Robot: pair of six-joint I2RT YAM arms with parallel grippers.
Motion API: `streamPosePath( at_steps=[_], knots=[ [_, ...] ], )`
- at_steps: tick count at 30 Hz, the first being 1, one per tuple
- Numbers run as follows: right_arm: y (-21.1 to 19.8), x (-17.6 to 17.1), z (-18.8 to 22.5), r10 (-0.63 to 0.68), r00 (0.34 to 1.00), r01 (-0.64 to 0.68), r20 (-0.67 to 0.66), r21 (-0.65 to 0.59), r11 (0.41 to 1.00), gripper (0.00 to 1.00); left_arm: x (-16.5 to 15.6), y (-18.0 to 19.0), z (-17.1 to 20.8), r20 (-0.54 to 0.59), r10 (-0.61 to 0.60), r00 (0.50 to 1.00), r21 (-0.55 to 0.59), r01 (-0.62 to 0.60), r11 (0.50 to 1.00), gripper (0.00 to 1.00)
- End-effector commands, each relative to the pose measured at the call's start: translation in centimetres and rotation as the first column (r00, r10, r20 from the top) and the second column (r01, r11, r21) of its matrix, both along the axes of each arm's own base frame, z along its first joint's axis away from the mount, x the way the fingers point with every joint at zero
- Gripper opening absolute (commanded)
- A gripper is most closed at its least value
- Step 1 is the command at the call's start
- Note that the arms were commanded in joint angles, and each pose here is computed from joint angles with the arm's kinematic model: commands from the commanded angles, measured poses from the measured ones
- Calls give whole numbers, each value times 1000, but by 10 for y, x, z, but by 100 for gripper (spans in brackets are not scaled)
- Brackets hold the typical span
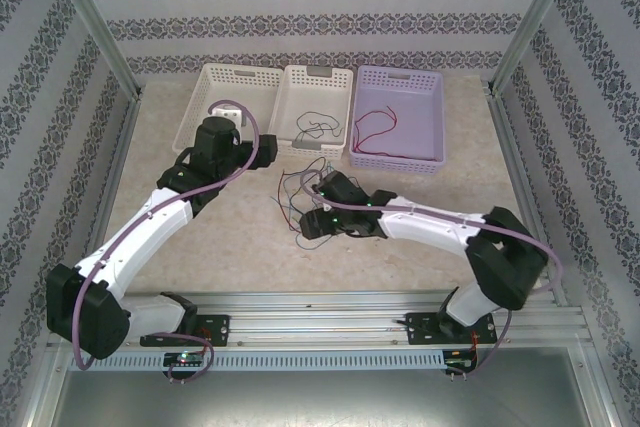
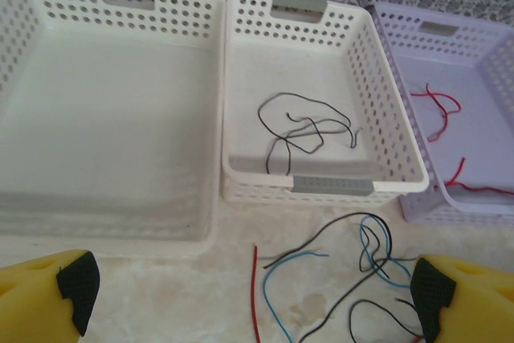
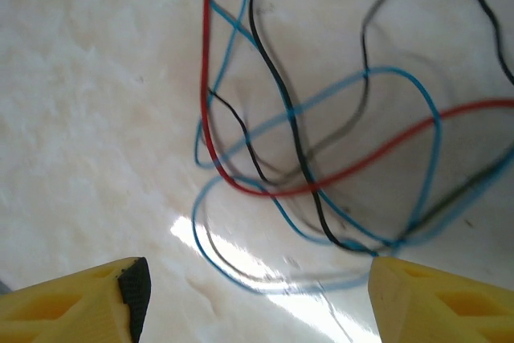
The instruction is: Untangle the cables
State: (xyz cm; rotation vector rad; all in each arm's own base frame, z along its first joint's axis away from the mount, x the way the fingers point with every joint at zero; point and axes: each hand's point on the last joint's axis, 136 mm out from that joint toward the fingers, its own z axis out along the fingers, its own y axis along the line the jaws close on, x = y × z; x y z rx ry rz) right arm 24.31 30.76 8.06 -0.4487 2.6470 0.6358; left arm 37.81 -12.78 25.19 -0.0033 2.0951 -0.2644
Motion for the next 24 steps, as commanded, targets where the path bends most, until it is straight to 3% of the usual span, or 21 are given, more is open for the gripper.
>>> streamPosePath(
  at_steps=[1, 9, 24],
  knots=[
    [23, 18, 7, -83, 997, 83, -5, 62, 995, 72, 4, 6, 27, 97, 41, 994, 5, -42, 999, 100],
    [23, 37, -20, -212, 976, 211, -49, -37, 977, 70, -3, 21, 45, 163, 80, 983, 46, -89, 995, 100],
    [12, 50, -48, -255, 963, 241, -93, -137, 961, 53, -3, 16, 41, 154, 64, 986, 45, -72, 996, 100]
  ],
)
